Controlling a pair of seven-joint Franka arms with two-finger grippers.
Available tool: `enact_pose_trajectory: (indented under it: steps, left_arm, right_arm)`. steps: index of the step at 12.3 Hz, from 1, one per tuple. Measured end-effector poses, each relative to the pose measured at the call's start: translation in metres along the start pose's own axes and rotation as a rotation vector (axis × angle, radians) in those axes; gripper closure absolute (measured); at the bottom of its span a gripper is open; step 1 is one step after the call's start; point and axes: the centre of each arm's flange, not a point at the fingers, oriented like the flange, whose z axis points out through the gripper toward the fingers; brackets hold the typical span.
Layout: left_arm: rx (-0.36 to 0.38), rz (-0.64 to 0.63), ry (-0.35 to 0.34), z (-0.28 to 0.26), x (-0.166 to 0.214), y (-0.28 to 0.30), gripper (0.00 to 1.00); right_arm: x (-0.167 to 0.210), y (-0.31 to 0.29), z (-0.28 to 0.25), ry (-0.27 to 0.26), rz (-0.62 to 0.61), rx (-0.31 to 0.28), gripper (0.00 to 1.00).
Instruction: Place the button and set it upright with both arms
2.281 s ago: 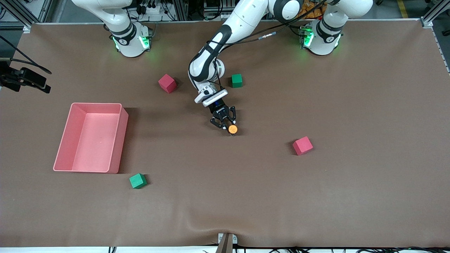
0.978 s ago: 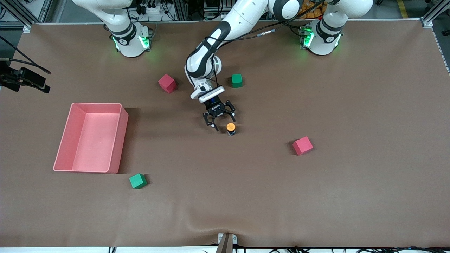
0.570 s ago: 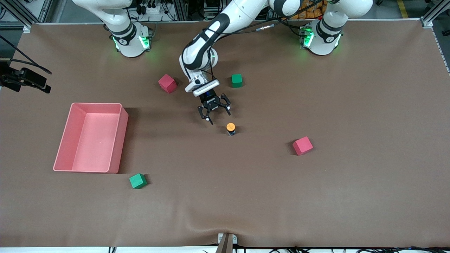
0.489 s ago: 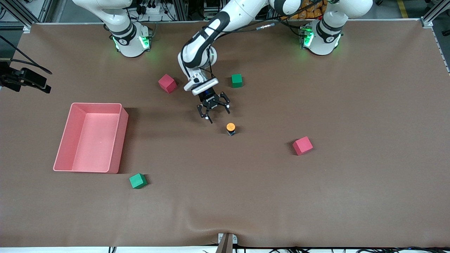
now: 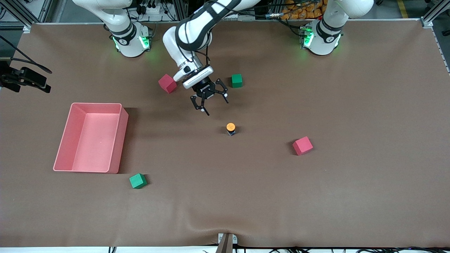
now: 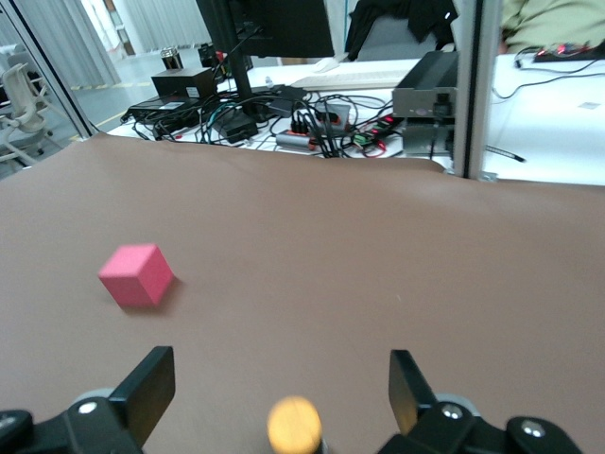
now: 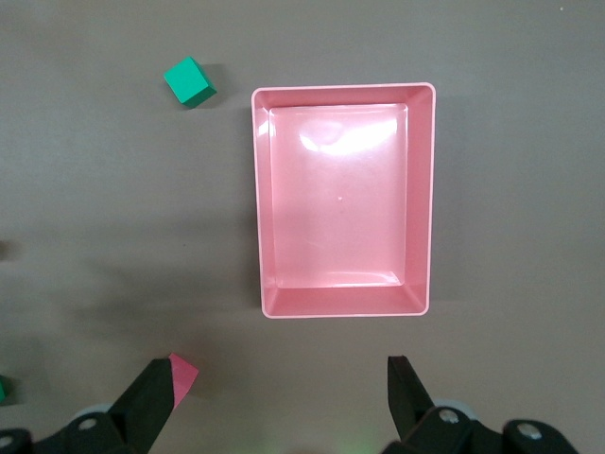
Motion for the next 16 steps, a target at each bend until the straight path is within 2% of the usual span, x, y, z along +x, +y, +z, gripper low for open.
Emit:
enact_pose_trajectory:
  steps: [4, 9, 12, 14, 16]
  left_arm:
    - [0.035, 0.020, -0.146, 0.043, 0.094, -0.016, 0.00]
    - [-0.010, 0.050, -0.251, 0.100, 0.156, -0.025, 0.00]
    - [-0.041, 0.084, -0.331, 0.136, 0.219, -0.051, 0.00]
    - [-0.075, 0.087, -0.410, 0.158, 0.251, -0.069, 0.00]
    - [-0.129, 0.054, -0.520, 0.191, 0.286, -0.094, 0.00]
  right_arm:
    - [0.000, -0.002, -0.001, 0.001, -0.006, -0.001, 0.00]
    - [0.000, -0.002, -0.001, 0.002, -0.007, -0.002, 0.00]
    - [-0.001, -0.002, -0.001, 0.003, -0.007, -0.002, 0.00]
    - [0.000, -0.002, -0.002, 0.010, -0.009, -0.002, 0.00]
    - [0.000, -0.002, -0.002, 0.012, -0.008, -0.003, 0.00]
